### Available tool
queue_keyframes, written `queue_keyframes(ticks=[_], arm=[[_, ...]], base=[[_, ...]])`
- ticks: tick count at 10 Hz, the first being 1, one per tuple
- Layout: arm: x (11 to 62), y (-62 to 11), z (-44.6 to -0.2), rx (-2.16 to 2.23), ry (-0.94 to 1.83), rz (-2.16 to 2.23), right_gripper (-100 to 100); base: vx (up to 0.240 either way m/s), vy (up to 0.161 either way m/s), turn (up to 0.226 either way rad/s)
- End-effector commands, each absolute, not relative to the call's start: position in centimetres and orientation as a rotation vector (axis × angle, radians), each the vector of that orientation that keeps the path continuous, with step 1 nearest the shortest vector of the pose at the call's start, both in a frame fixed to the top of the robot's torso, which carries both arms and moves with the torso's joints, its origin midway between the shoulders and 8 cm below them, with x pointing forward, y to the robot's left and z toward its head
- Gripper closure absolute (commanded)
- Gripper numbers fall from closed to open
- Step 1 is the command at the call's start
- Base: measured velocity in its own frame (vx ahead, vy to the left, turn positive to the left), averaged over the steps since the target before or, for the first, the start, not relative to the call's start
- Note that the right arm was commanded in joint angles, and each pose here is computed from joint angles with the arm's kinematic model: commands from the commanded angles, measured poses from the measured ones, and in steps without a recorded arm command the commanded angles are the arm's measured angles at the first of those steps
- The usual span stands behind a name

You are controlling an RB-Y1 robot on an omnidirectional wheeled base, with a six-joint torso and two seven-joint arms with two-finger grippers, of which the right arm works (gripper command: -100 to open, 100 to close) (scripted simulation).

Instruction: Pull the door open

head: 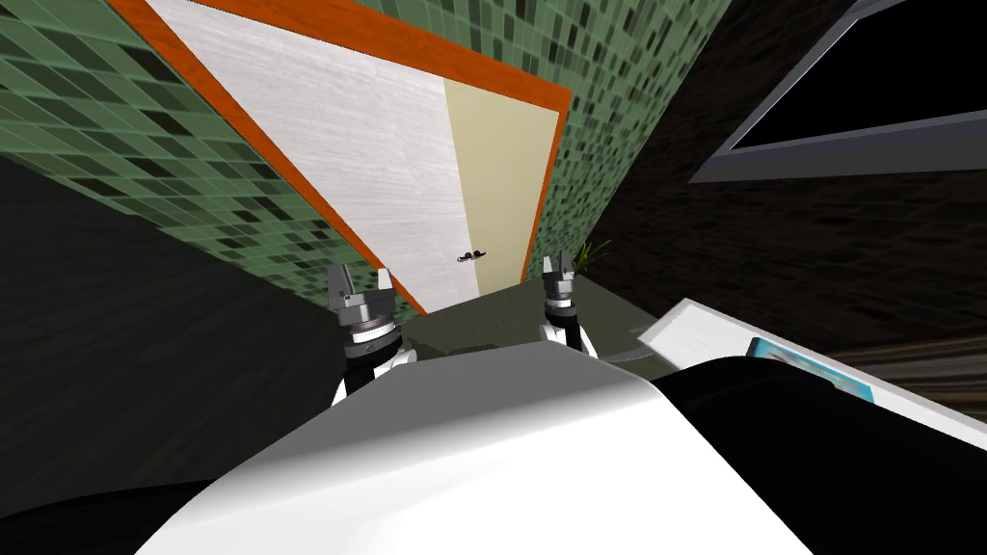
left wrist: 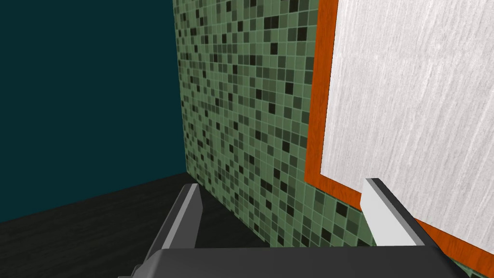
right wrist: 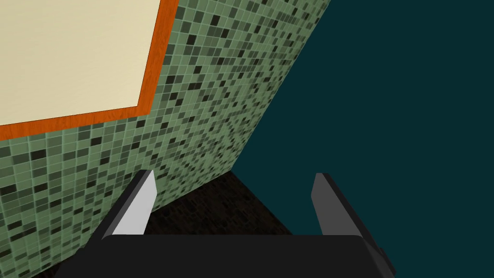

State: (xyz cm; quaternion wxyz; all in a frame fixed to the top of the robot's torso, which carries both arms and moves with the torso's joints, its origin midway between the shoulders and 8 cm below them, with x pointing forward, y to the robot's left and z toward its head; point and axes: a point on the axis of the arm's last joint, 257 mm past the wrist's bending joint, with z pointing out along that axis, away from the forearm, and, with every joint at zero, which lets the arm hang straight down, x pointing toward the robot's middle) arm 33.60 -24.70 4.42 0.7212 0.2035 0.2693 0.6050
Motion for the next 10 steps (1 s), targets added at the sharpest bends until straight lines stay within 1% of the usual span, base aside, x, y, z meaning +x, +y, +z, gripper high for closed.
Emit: queue_keyframes(ticks=[1, 10], arm=[[34.4, -24.8, 3.2, 0.467, 0.611, 1.337, -100], [39.0, -27.0, -4.6, 0.597, 0.719, 1.324, -100]], base=[[0.08, 0.009, 0.084], [0.092, 0.015, 0.101]])
